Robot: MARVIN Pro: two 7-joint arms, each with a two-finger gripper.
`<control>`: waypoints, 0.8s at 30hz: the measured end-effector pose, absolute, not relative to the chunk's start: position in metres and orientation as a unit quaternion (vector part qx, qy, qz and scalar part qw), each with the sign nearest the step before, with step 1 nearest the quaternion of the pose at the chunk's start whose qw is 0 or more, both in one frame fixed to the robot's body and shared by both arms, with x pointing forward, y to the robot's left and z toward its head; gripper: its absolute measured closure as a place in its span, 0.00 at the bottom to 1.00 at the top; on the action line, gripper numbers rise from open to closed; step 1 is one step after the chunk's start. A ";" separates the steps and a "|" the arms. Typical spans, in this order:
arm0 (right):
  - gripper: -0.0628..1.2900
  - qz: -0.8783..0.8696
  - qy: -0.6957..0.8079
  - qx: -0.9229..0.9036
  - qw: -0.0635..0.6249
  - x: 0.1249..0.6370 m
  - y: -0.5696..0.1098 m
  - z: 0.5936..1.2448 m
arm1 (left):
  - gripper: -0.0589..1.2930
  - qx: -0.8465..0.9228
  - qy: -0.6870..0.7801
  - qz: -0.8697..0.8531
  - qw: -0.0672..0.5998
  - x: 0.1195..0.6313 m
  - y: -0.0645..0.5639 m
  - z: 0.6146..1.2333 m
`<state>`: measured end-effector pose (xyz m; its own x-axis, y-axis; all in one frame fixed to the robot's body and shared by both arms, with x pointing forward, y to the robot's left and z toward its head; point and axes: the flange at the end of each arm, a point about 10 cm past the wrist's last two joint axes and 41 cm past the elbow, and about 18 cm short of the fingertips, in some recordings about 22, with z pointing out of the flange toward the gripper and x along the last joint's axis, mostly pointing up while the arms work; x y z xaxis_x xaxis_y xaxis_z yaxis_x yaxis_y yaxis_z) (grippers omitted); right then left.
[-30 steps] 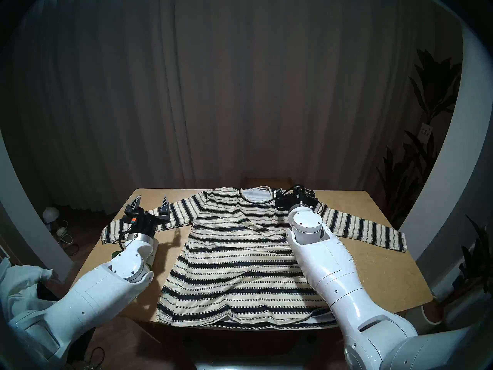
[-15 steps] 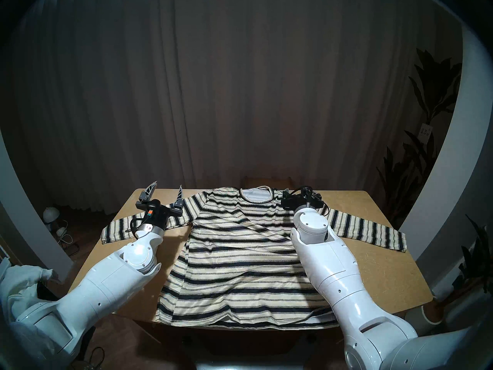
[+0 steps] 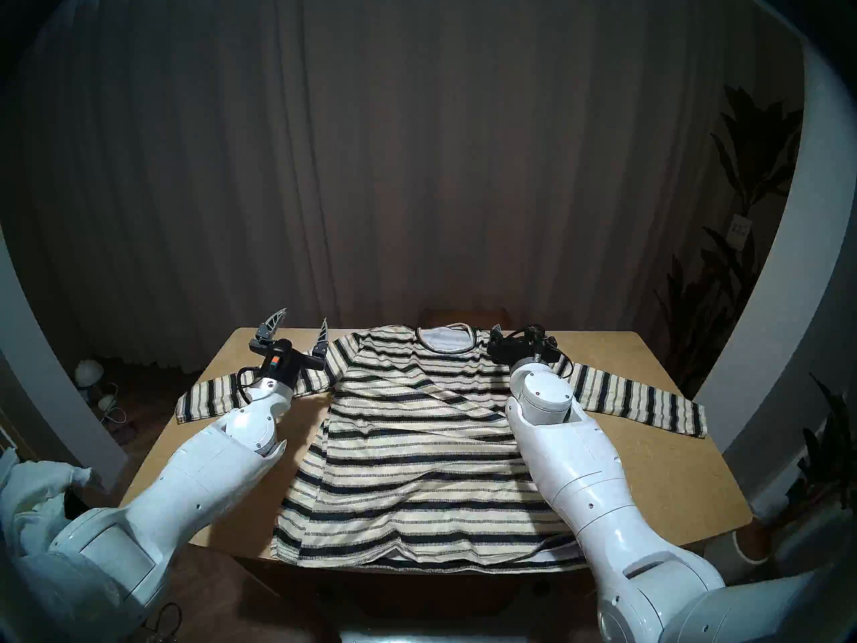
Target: Use the fur roller to clean a top
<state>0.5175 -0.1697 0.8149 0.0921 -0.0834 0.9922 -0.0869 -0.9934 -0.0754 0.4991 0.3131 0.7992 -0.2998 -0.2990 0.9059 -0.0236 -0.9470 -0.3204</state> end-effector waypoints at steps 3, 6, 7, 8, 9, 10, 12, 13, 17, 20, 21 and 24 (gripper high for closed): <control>0.07 0.675 -0.056 0.735 -0.006 0.519 -0.170 0.815 | 0.06 -0.589 0.131 -0.794 0.077 0.506 0.316 0.800; 0.07 0.678 -0.055 0.733 -0.012 0.521 -0.171 0.814 | 0.06 -0.590 0.125 -0.795 0.068 0.511 0.318 0.802; 0.07 0.679 -0.055 0.732 -0.014 0.521 -0.172 0.814 | 0.06 -0.591 0.123 -0.795 0.064 0.514 0.319 0.803; 0.07 0.679 -0.055 0.732 -0.015 0.522 -0.173 0.813 | 0.06 -0.592 0.121 -0.794 0.062 0.515 0.319 0.803; 0.07 0.679 -0.054 0.732 -0.016 0.522 -0.175 0.811 | 0.06 -0.593 0.120 -0.794 0.058 0.516 0.320 0.803; 0.07 0.679 -0.054 0.732 -0.016 0.523 -0.176 0.810 | 0.06 -0.594 0.120 -0.794 0.056 0.517 0.321 0.803; 0.07 0.677 -0.053 0.734 -0.017 0.524 -0.179 0.805 | 0.06 -0.596 0.119 -0.792 0.050 0.519 0.322 0.802; 0.07 0.675 -0.051 0.736 -0.018 0.524 -0.180 0.801 | 0.06 -0.598 0.118 -0.791 0.046 0.521 0.322 0.801; 0.07 0.671 -0.046 0.740 -0.024 0.526 -0.184 0.793 | 0.06 -0.602 0.116 -0.789 0.035 0.524 0.323 0.802; 0.07 0.671 -0.045 0.739 -0.028 0.528 -0.186 0.791 | 0.06 -0.603 0.115 -0.789 0.031 0.526 0.323 0.804; 0.07 0.672 -0.044 0.739 -0.030 0.529 -0.186 0.791 | 0.06 -0.604 0.115 -0.788 0.030 0.527 0.323 0.805; 0.07 0.676 -0.042 0.735 -0.036 0.532 -0.185 0.793 | 0.06 -0.605 0.117 -0.787 0.027 0.529 0.323 0.807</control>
<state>0.5319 -0.1852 0.7926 0.0836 -0.1107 0.9903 -0.0141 -0.9938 -0.1099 0.5285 0.3226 0.8068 -0.2664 -0.1834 0.9462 -0.0987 -0.9714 -0.2161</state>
